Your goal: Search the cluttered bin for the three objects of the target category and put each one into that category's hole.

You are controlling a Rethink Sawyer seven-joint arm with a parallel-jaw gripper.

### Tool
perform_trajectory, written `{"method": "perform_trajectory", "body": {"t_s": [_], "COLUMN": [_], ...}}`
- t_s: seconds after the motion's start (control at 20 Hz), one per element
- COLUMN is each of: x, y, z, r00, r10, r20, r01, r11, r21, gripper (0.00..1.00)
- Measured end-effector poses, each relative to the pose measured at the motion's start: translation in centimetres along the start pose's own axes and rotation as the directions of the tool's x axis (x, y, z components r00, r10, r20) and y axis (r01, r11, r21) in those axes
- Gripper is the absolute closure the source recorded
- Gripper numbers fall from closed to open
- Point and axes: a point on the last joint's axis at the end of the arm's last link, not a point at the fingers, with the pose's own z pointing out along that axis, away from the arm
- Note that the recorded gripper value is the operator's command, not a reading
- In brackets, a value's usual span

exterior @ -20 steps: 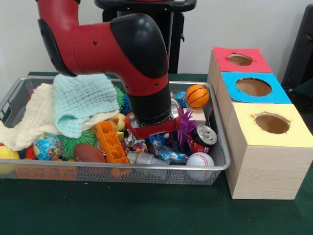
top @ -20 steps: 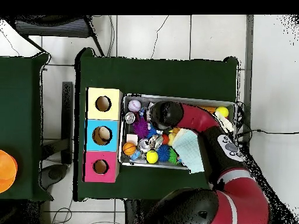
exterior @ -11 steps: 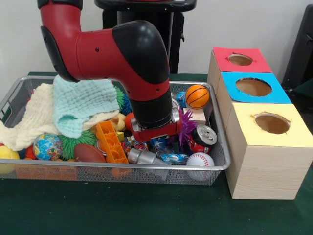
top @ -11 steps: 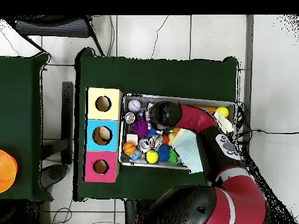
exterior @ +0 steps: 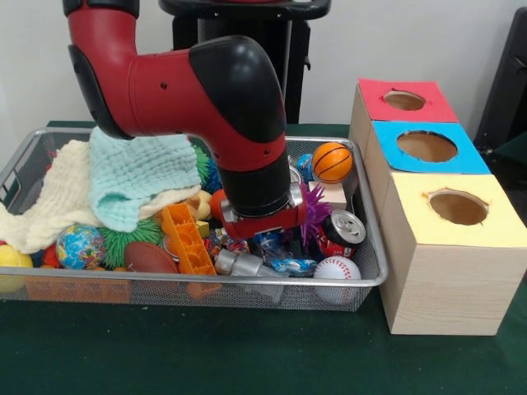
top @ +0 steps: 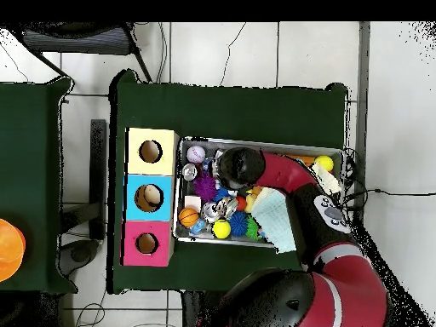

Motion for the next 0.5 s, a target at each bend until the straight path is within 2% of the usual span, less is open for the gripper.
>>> {"method": "perform_trajectory", "body": {"t_s": [0.35,0.4,0.5], "x": [-0.66,-0.92,-0.93], "y": [-0.31,-0.4,-0.49], "z": [0.12,0.18,0.18], "r00": [0.998,0.9964,0.9958], "r10": [0.005,0.006,0.008], "r20": [-0.063,-0.084,-0.091], "r01": [-0.007,-0.01,-0.011], "r11": [0.9996,0.9993,0.9991], "r21": [-0.026,-0.037,-0.04], "gripper": [0.0,1.0,1.0]}}
